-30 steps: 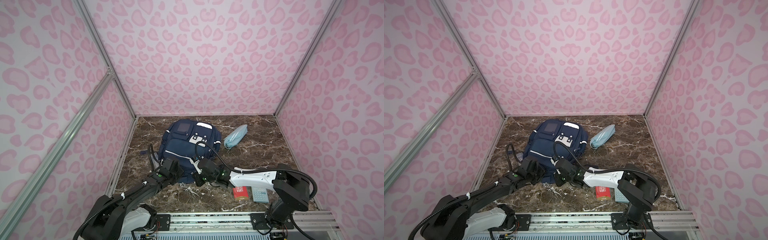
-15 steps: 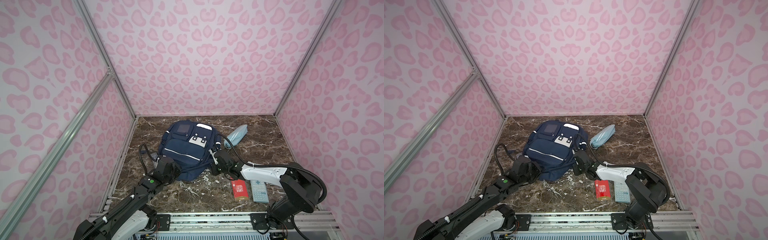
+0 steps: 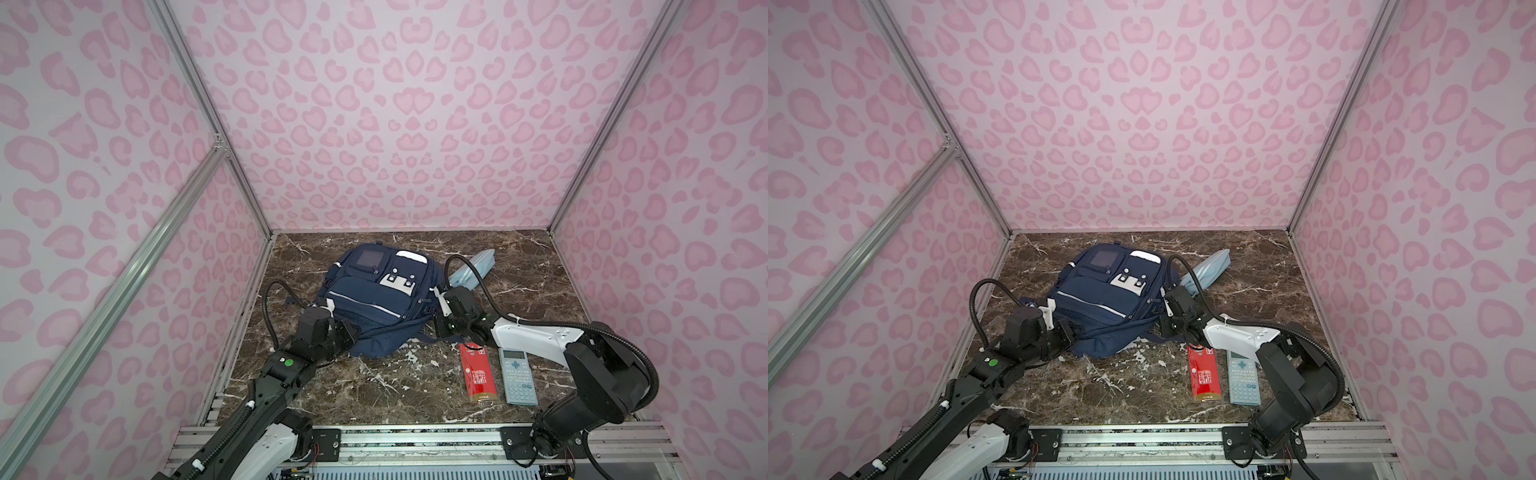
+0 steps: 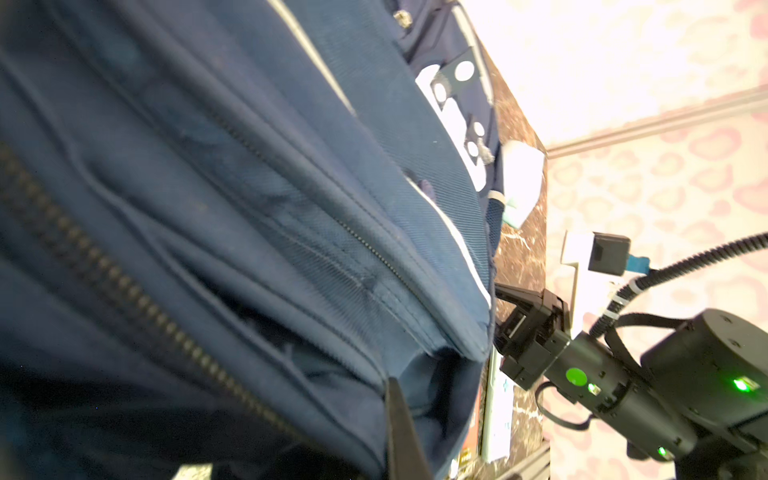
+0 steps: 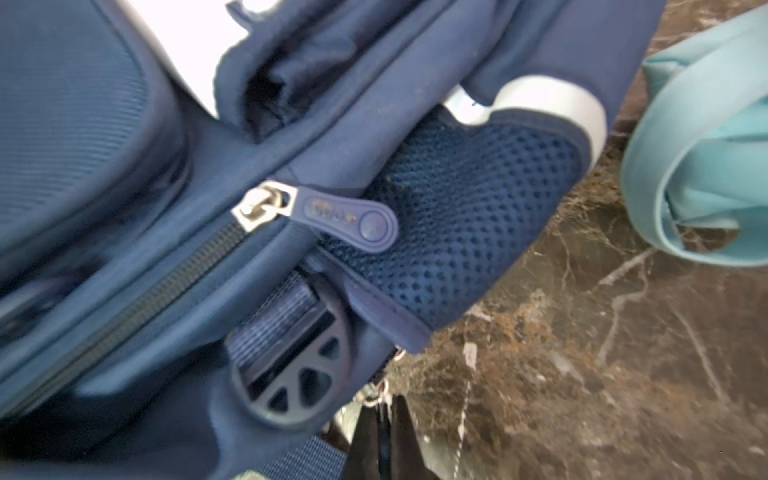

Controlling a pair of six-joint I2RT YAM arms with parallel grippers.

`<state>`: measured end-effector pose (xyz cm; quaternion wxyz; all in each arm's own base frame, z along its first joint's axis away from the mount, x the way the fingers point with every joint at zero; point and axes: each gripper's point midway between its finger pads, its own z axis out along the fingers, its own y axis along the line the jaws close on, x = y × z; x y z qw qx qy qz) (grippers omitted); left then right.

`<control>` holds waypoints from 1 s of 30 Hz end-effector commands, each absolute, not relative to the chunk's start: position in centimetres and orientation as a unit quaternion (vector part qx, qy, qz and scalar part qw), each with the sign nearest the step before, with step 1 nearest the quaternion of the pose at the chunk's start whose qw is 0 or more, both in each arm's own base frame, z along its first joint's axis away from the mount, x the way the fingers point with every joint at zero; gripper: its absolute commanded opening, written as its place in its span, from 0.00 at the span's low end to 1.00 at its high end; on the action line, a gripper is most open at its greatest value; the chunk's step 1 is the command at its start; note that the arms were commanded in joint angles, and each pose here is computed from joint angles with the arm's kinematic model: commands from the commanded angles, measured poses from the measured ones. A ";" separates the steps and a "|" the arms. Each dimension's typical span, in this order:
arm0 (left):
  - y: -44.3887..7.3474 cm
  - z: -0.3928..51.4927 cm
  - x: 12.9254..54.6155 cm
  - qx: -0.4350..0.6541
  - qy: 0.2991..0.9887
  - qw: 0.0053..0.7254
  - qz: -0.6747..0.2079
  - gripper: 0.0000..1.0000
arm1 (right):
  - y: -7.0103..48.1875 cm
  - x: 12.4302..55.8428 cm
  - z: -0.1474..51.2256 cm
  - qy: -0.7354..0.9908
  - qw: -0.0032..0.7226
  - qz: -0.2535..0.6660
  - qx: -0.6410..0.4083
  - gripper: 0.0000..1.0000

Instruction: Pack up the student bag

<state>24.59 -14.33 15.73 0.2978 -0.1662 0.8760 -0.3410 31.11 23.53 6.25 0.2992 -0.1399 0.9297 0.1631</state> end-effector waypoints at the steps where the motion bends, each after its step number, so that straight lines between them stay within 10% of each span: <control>1: -14.3 17.6 25.0 -0.109 0.875 0.336 -0.331 0.03 | 20.6 31.6 6.5 0.933 0.328 0.109 -0.099 0.00; 7: -15.1 18.0 24.8 -0.091 0.872 0.327 -0.353 0.03 | 21.5 31.2 7.0 0.929 0.317 0.139 -0.128 0.03; 9: -15.9 18.2 24.5 -0.080 0.867 0.319 -0.374 0.03 | 23.8 30.0 8.8 0.912 0.326 0.187 -0.168 0.36; 12: -16.3 18.8 24.2 -0.070 0.860 0.320 -0.390 0.03 | 24.5 29.7 11.9 0.893 0.363 0.199 -0.174 0.58; 24: -16.7 17.7 24.6 -0.028 0.876 0.309 -0.371 0.03 | 27.0 38.5 11.7 0.921 0.332 0.132 -0.158 0.74; 30: -15.8 17.0 25.8 -0.043 0.884 0.318 -0.340 0.03 | 28.1 41.0 5.7 0.949 0.254 0.079 -0.171 0.62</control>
